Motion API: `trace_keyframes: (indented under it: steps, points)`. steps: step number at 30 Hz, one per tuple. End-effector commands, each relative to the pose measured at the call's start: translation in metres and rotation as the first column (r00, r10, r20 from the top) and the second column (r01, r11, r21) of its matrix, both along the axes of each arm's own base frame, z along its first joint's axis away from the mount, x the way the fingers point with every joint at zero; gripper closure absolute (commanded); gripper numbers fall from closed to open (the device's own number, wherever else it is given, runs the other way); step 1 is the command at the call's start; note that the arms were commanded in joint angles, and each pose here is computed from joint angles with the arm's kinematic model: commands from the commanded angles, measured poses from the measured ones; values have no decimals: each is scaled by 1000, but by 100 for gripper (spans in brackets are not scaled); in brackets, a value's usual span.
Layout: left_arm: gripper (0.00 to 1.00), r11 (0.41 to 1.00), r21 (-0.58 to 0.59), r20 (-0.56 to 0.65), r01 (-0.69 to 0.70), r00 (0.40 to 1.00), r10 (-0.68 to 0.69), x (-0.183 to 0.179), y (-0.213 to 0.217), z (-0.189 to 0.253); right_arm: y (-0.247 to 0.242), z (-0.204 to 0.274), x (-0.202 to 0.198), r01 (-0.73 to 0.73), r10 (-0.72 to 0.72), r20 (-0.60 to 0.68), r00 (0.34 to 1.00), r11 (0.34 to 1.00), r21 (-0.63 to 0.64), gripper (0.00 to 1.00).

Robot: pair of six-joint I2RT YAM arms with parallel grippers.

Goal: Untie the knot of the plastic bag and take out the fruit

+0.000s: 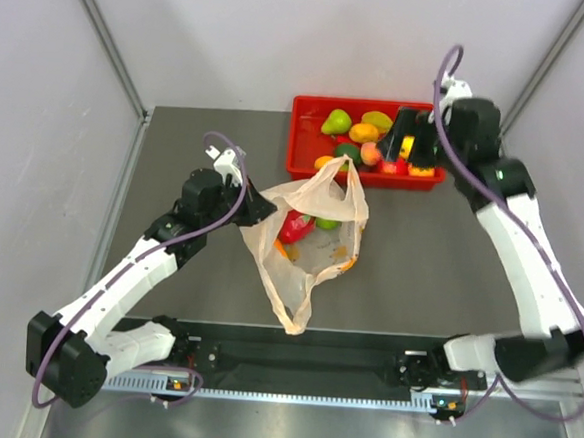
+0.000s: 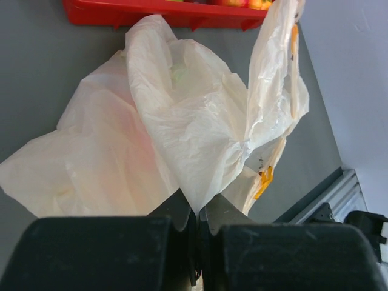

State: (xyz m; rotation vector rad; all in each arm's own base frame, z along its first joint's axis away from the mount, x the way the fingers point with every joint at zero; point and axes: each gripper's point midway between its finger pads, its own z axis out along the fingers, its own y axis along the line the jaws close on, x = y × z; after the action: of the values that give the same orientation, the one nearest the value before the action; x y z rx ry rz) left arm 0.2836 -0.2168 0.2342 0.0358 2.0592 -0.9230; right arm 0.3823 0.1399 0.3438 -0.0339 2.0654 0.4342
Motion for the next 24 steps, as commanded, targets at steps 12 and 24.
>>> trace_keyframes:
  steps: [12, 24]
  points:
    - [100, 995, 53, 70, -79, 995, 75, 15, 14, 0, 161, -56, -179, -449, 458, -49, 888, 884, 129, 14]
    - [100, 985, 78, 64, -156, 986, 152, 22, 26, 11, 211, -150, -109, -23, 32, -133, 991, 997, 68, 0]
